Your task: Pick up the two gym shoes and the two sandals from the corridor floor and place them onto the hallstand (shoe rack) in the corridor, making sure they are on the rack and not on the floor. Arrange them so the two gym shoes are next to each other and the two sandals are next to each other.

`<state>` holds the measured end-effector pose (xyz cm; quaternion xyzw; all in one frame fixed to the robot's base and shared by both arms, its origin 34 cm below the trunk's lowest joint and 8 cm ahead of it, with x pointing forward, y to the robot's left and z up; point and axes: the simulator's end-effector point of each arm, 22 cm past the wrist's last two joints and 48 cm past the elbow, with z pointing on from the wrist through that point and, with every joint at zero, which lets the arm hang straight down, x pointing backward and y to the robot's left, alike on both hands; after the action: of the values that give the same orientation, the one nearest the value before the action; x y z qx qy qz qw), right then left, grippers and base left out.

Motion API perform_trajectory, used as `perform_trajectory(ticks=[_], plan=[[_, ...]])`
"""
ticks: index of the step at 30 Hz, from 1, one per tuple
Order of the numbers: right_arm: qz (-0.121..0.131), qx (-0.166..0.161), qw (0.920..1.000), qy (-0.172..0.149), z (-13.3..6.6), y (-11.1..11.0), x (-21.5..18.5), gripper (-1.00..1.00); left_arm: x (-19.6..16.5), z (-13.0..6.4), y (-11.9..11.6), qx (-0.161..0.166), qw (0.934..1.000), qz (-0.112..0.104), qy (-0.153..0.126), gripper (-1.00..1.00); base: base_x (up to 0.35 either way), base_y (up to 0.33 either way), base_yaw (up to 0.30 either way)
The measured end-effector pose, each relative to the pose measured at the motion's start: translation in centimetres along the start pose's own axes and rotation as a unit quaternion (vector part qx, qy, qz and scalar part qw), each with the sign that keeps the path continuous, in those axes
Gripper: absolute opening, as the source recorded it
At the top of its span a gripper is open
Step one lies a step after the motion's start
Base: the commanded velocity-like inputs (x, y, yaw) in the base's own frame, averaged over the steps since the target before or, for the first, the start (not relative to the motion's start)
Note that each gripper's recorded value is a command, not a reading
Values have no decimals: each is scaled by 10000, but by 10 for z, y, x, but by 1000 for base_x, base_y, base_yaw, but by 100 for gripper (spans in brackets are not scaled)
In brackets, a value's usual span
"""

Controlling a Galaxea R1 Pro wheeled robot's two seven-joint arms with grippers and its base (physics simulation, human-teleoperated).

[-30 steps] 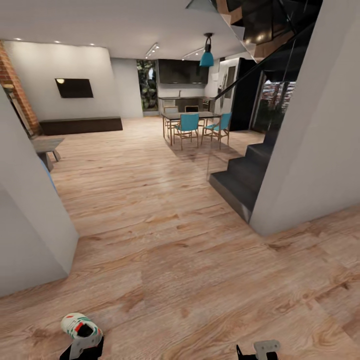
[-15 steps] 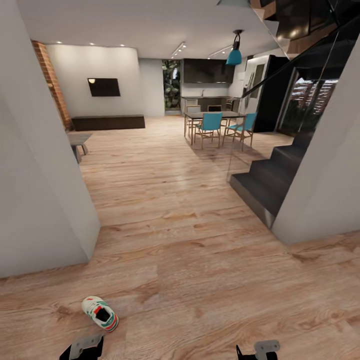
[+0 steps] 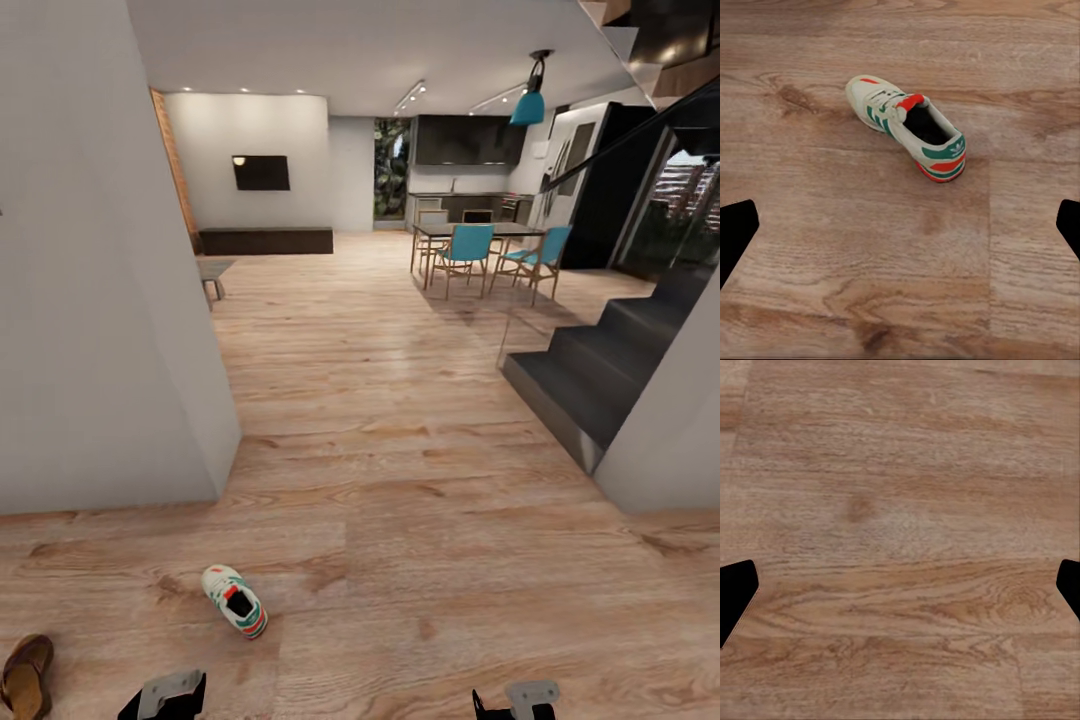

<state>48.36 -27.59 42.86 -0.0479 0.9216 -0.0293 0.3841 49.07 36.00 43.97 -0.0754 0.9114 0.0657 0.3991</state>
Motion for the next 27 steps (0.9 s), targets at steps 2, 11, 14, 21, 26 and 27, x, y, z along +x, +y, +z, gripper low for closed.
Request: perform_trajectory(ticks=[2,11,14,21,26,27], plan=[[0,0,10000,0,2,0,3,100,3,2,0,-2,10000,2,-1,100,0,0,279],[0,0,10000,-2,13,2,17,100,18,13,0,-6,10000,4,-4,100,0,0,279],[0,0,10000,-2,17,3,22,100,23,16,0,-7,10000,4,-5,100,0,0,279],[-1,0,10000,-3,25,4,33,100,34,24,0,-7,10000,4,-6,100,0,0,279],[-5,-2,10000,-4,31,5,42,100,43,30,-1,-7,10000,4,-7,100,0,0,279],[-6,-3,10000,-5,32,6,43,100,45,31,-1,-7,10000,4,-7,100,0,0,279]])
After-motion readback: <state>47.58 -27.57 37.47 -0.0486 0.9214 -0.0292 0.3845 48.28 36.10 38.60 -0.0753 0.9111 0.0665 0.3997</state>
